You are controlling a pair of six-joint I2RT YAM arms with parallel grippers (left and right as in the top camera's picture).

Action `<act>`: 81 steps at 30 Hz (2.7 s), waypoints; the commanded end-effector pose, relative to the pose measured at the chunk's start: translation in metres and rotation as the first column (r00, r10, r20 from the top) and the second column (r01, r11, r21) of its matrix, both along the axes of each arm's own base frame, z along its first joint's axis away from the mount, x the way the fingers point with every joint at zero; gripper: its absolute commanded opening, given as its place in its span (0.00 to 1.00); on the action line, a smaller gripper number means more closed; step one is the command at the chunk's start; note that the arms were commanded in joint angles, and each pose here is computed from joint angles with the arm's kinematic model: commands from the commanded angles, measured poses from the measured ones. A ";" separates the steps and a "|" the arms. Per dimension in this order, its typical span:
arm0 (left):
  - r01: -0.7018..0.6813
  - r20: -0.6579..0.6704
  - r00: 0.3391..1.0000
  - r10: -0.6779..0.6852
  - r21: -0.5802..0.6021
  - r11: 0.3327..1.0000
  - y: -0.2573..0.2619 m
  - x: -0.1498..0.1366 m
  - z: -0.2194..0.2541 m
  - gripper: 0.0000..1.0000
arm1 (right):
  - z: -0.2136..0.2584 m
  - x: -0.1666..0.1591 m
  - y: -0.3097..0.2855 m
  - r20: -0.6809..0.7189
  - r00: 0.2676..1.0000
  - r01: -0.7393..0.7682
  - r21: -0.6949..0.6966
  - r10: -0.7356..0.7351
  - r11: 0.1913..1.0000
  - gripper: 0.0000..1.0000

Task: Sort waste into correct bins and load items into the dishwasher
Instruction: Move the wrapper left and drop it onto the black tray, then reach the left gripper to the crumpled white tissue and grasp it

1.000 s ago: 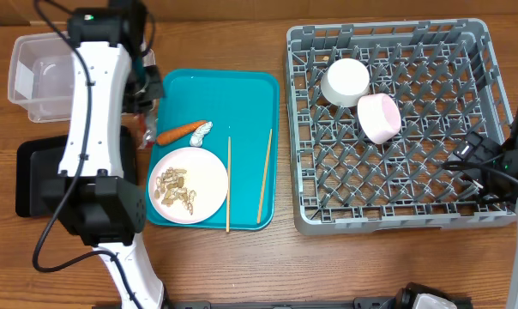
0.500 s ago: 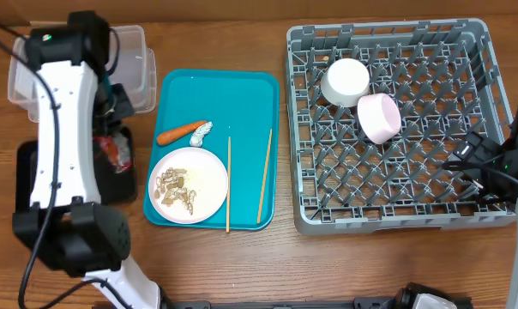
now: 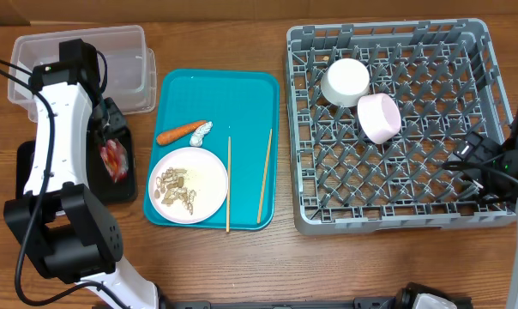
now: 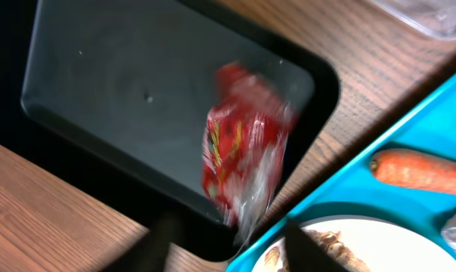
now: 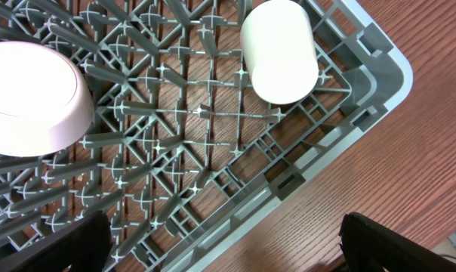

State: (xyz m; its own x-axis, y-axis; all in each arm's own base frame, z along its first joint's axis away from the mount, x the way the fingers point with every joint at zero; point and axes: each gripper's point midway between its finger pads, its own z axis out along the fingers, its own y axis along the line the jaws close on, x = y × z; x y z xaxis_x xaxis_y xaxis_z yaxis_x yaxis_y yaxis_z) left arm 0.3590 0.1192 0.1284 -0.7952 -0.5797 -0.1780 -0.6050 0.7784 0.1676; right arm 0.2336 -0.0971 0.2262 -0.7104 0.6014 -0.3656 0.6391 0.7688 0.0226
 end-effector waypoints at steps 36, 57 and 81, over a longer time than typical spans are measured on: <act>0.649 -0.005 0.752 -0.659 -0.170 0.741 -0.180 0.066 -0.082 0.77 | 0.009 0.002 -0.002 0.037 0.999 0.005 -0.009 -0.004 1.000 1.00; 0.632 -0.017 0.755 -0.655 -0.249 0.734 -0.190 0.061 -0.105 0.53 | 0.009 0.002 -0.002 0.037 0.999 0.004 -0.010 -0.004 1.000 1.00; 0.625 -0.048 0.753 -0.657 -0.262 0.735 -0.187 0.051 -0.114 0.09 | 0.009 0.002 -0.002 0.036 0.999 0.004 -0.010 -0.004 1.000 1.00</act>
State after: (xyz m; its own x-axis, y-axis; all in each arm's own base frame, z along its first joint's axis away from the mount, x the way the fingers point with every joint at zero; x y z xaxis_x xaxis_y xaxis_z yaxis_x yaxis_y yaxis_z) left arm 0.4123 -0.0678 0.0197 -0.9980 0.0633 0.0034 0.0633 0.9980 -0.0079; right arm 0.2338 -0.0971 0.2263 -0.7102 0.6013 -0.3660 0.6389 0.7689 0.0236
